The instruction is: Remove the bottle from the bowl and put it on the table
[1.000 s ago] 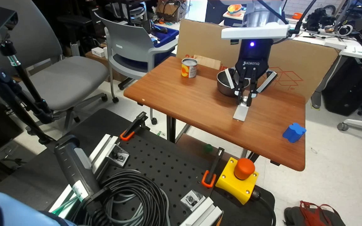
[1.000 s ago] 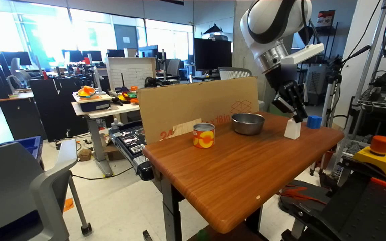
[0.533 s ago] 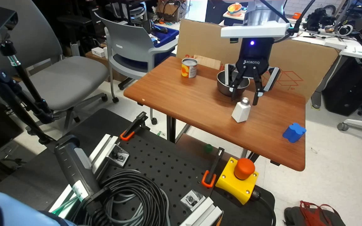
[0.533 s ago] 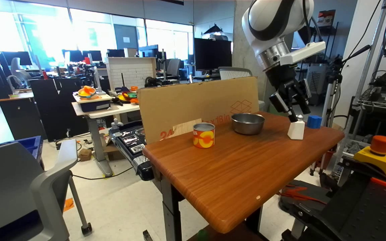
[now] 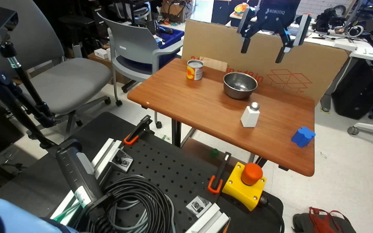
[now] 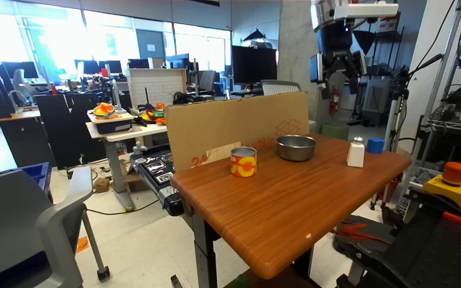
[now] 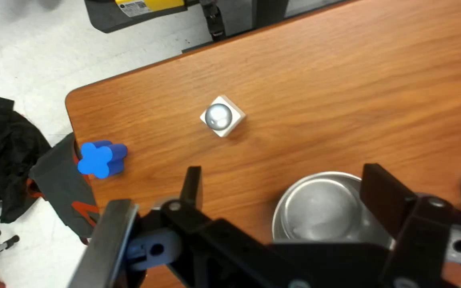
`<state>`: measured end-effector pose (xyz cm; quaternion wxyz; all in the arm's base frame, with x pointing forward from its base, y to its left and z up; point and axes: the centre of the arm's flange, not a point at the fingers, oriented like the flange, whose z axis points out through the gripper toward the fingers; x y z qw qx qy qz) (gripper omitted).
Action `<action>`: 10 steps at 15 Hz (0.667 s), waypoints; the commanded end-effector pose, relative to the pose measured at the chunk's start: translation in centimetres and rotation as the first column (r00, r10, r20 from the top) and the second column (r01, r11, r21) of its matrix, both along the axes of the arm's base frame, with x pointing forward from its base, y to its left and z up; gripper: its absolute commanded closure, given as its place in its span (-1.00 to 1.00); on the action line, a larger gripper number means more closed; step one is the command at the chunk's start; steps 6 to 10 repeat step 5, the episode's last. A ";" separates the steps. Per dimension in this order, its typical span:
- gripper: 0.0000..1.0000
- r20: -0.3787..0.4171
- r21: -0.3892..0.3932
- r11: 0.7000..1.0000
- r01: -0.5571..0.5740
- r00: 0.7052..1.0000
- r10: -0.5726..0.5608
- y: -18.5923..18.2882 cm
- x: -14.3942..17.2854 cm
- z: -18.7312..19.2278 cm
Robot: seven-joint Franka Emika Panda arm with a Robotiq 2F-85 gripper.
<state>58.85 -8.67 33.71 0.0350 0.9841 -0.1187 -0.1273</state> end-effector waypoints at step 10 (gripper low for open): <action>-1.00 0.041 0.032 0.999 0.034 0.999 -0.035 -0.4 -0.2 2.1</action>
